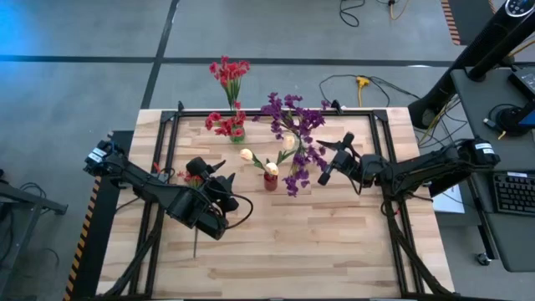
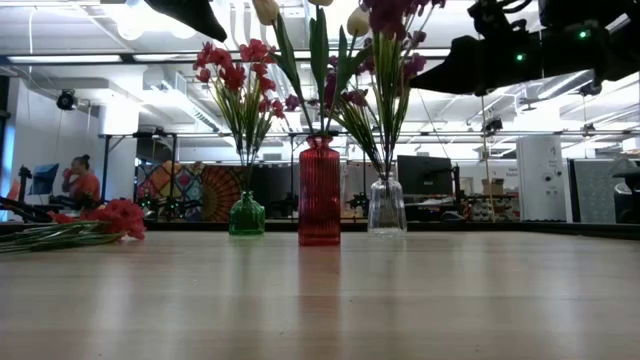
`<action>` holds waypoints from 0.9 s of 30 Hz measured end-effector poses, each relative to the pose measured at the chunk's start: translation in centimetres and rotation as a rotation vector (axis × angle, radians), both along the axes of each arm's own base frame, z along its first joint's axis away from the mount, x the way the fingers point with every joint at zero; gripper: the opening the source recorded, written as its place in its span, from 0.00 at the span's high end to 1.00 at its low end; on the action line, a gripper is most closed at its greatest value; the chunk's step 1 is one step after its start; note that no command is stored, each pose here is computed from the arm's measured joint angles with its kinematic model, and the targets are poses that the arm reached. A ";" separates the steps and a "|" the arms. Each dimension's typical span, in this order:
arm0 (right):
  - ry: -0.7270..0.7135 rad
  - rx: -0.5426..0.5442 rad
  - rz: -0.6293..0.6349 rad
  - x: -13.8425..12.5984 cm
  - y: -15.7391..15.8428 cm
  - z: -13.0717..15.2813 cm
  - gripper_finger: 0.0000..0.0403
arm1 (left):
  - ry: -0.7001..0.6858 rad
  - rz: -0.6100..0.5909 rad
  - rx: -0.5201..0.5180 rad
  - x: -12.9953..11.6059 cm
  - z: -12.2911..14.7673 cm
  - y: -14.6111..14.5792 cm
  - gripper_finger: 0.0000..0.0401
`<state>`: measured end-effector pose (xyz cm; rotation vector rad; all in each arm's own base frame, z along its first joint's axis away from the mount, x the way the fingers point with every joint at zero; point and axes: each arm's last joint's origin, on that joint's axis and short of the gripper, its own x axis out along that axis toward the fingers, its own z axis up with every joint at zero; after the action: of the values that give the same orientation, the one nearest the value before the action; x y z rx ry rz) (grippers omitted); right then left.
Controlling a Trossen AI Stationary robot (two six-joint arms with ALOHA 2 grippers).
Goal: Sort flowers into vase by color
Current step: Put the purple flowers into the transparent vase
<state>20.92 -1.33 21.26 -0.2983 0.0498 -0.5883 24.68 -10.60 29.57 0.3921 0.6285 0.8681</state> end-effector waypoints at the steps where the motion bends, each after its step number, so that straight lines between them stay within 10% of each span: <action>1: 0.006 0.008 0.017 0.0 0.1 -0.1 0.51 | 0.000 0.000 0.000 0.0 0.0 0.0 0.48; 27: 0.140 0.137 0.109 2.4 0.6 0.8 0.51 | 0.020 -0.003 -0.016 -0.1 -0.1 0.0 0.48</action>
<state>23.32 -0.71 22.06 -0.2075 0.2062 -0.4530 24.63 -10.59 29.49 0.3879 0.6529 0.8571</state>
